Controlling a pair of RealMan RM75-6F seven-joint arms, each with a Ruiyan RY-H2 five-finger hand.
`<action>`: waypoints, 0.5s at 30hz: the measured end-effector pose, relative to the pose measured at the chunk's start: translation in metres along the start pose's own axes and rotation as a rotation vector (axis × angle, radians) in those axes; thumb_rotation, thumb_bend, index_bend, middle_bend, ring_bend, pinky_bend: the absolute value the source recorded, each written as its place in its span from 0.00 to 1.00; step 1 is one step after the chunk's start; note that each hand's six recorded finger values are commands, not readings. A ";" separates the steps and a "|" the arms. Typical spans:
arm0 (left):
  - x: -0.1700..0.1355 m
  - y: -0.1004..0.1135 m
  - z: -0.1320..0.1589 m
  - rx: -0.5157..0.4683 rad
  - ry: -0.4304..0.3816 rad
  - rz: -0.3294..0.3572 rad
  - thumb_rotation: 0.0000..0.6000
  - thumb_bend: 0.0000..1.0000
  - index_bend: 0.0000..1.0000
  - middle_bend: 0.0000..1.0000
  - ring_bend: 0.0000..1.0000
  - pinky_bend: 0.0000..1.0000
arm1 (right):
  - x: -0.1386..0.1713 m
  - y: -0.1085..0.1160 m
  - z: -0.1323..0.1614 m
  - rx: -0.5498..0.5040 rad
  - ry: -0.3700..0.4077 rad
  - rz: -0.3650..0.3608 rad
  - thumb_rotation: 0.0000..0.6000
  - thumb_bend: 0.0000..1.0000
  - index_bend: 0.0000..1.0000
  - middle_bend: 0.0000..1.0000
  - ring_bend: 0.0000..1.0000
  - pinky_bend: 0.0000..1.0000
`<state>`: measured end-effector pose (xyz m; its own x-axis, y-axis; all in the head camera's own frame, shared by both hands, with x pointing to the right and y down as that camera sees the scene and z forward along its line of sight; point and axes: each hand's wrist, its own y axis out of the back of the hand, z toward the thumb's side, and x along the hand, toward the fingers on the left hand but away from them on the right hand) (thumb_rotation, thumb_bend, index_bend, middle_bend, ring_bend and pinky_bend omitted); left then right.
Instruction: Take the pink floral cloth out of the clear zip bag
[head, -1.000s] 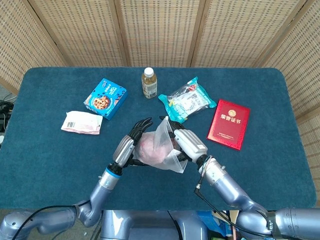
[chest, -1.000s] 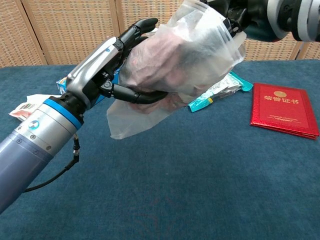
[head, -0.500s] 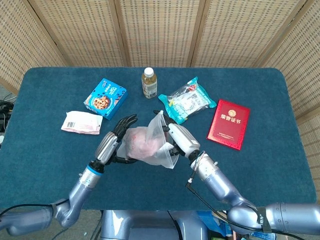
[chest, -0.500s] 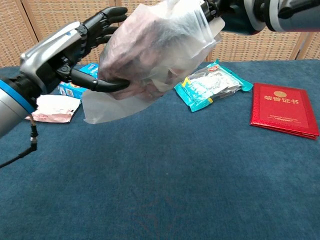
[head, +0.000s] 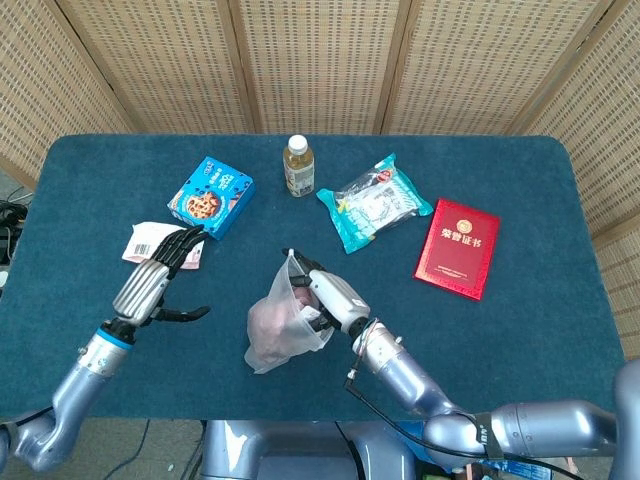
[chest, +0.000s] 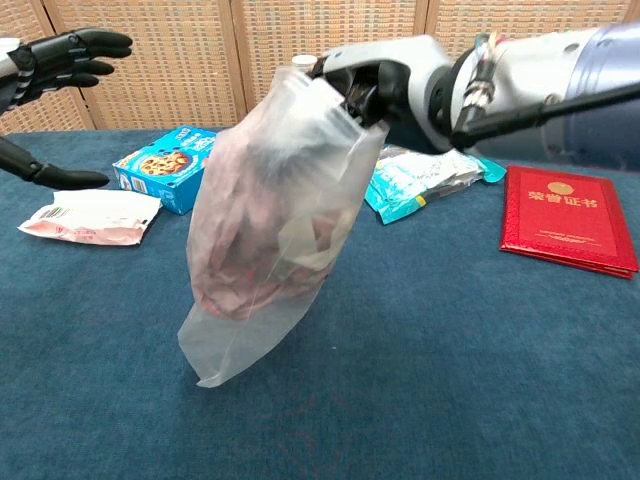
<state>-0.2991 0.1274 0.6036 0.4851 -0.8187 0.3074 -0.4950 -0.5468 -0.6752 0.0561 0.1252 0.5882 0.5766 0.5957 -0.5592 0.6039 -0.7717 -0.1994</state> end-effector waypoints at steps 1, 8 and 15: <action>-0.003 0.000 -0.003 -0.002 0.007 -0.005 1.00 0.20 0.00 0.00 0.00 0.00 | -0.002 -0.006 -0.003 -0.003 -0.006 0.010 1.00 0.91 0.89 0.00 0.00 0.00; -0.012 0.004 -0.010 0.006 0.015 -0.003 1.00 0.20 0.00 0.00 0.00 0.00 | -0.018 -0.043 -0.018 -0.048 -0.038 0.078 1.00 0.91 0.89 0.00 0.00 0.00; -0.014 0.007 -0.016 0.039 0.023 0.009 1.00 0.20 0.00 0.00 0.00 0.00 | -0.029 -0.043 -0.004 -0.116 -0.001 0.053 1.00 0.91 0.89 0.00 0.00 0.00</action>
<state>-0.3212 0.1326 0.6056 0.4635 -0.8276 0.3166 -0.4707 -0.5326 -0.7034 0.0153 0.1417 0.6159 0.6092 0.5545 -0.5670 0.6323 -0.7711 -0.0749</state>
